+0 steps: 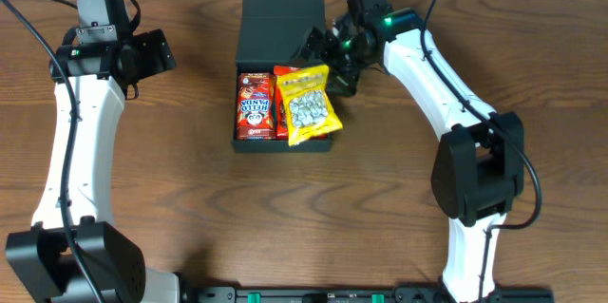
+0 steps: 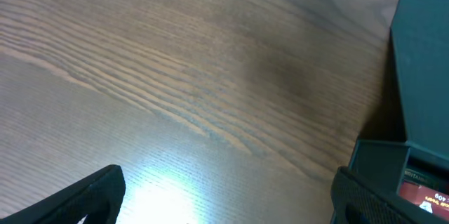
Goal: Pack container
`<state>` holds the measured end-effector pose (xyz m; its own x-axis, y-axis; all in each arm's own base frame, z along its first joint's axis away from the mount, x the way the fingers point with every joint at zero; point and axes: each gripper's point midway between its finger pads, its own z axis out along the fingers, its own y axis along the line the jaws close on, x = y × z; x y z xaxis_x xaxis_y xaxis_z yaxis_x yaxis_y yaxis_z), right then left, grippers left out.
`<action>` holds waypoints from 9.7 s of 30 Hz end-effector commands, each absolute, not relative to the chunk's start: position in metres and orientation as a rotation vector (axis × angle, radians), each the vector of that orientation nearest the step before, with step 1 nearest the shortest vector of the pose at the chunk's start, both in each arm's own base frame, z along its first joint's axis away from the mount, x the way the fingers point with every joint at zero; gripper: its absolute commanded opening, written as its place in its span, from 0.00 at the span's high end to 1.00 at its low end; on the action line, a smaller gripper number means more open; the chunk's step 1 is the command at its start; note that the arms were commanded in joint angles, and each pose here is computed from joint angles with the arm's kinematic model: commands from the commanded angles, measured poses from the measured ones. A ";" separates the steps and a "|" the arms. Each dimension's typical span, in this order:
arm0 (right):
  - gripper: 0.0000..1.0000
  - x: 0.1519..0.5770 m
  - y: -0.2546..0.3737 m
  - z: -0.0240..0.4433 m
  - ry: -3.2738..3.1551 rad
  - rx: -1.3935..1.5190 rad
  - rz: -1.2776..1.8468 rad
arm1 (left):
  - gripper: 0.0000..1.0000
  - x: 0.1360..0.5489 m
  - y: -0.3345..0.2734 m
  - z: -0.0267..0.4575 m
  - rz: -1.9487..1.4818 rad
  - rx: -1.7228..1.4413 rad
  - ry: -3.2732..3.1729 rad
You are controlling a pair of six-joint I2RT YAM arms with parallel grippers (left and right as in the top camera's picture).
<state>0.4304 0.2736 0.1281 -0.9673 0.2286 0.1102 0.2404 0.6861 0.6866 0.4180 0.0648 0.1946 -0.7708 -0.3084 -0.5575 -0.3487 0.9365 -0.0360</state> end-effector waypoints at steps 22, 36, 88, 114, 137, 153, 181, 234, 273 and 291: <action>0.99 0.369 0.210 0.131 -3.102 0.710 -0.525 | 0.05 0.417 0.060 0.187 0.060 -0.464 2.535; 0.99 0.355 0.240 0.077 -2.972 0.791 -0.461 | 0.05 0.417 0.060 0.187 0.060 -0.464 2.536; 0.99 0.409 0.261 0.054 -3.167 0.929 -0.313 | 0.05 0.416 0.060 0.187 0.059 -0.464 2.537; 0.99 0.502 0.167 0.148 -3.380 0.461 -0.835 | 0.94 0.463 -0.006 0.104 -0.569 -0.726 2.605; 0.99 0.400 0.228 0.059 -2.860 0.558 -1.086 | 0.94 0.426 -0.112 0.044 -0.724 -0.684 2.894; 0.99 0.408 0.195 0.056 -2.888 0.463 -1.047 | 0.94 0.409 -0.145 0.043 -0.734 -0.605 2.965; 0.99 0.423 0.164 0.078 -3.010 0.476 -0.837 | 0.94 0.446 -0.106 0.073 -0.566 -0.619 2.806; 0.99 0.511 0.226 0.064 -2.613 0.347 -1.994 | 0.94 0.521 -0.130 0.023 -1.084 -0.784 2.633; 0.99 0.544 0.209 0.154 -2.356 0.570 -2.377 | 0.94 0.551 -0.153 0.127 -1.595 -0.195 2.266; 0.99 0.521 0.232 0.226 -2.301 0.595 -2.376 | 0.94 0.506 -0.164 0.213 -1.561 0.109 2.227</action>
